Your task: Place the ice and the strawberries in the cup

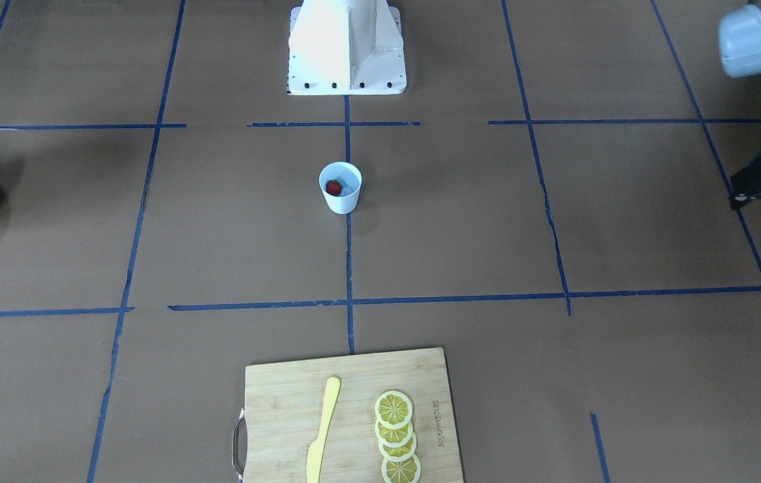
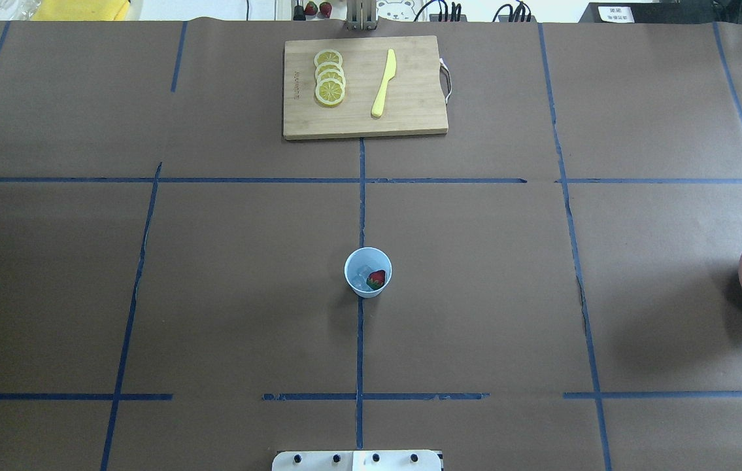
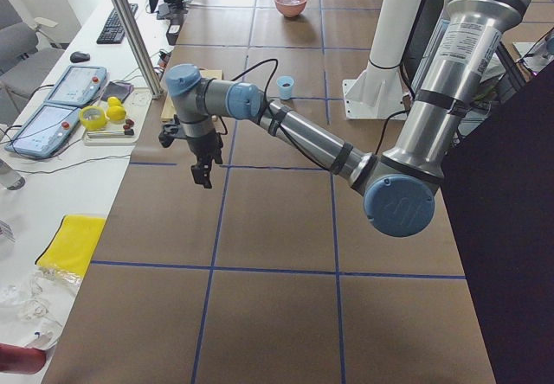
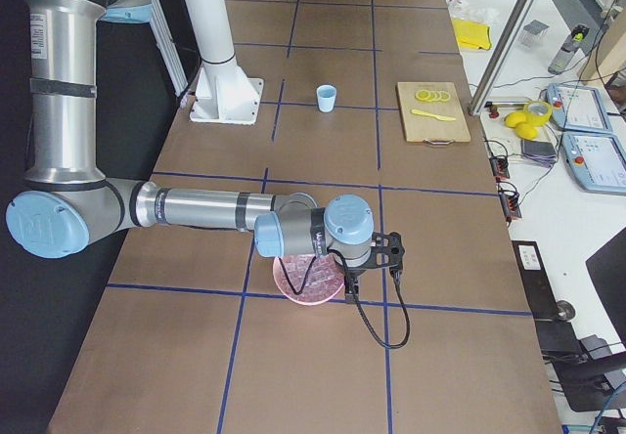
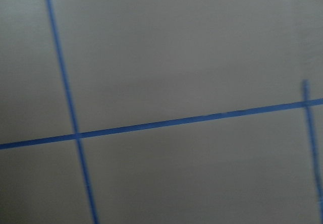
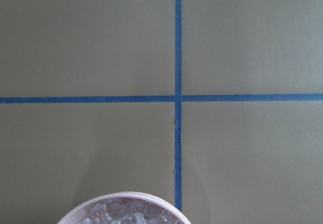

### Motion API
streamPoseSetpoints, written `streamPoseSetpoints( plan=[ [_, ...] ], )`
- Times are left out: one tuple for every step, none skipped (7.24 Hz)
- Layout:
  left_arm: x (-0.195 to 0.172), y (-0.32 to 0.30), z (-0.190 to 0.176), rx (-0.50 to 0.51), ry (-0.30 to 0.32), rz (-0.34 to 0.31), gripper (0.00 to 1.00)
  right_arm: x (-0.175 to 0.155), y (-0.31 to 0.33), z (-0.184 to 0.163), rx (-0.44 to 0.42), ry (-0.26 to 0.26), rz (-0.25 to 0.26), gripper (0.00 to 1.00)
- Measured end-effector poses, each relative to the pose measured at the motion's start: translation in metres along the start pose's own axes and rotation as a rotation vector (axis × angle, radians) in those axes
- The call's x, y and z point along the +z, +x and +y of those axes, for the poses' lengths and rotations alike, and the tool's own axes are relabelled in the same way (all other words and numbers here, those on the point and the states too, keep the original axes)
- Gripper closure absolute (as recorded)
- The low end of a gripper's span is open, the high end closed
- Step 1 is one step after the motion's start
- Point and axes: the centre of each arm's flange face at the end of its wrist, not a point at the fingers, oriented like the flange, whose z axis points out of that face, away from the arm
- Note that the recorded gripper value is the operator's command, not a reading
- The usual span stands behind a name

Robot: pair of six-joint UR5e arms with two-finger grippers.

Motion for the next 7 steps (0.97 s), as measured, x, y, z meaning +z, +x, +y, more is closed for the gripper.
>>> streamPoseSetpoints(
  plan=[
    [0.027,-0.048,0.014,-0.004,0.020,0.035,0.00,0.001,0.002,0.001,0.003,-0.003,-0.001,0.00],
    [0.050,-0.083,0.026,-0.009,0.044,0.058,0.00,0.002,0.002,0.001,0.004,-0.004,-0.001,0.00],
    [0.063,-0.104,0.033,-0.017,0.056,0.068,0.00,0.002,0.002,0.001,0.003,-0.004,0.000,0.00],
    [0.065,-0.115,0.038,-0.027,0.065,0.070,0.00,0.002,0.003,0.001,0.002,-0.005,0.001,0.00],
    [0.063,-0.122,0.040,-0.037,0.072,0.071,0.00,0.002,0.003,0.001,0.004,-0.005,0.002,0.00],
    [0.060,-0.128,0.043,-0.046,0.080,0.070,0.00,0.002,0.003,0.001,0.007,-0.004,0.003,0.00],
    [0.059,-0.135,0.049,-0.060,0.083,0.069,0.00,0.002,0.002,0.000,0.007,-0.003,0.003,0.00]
  ],
)
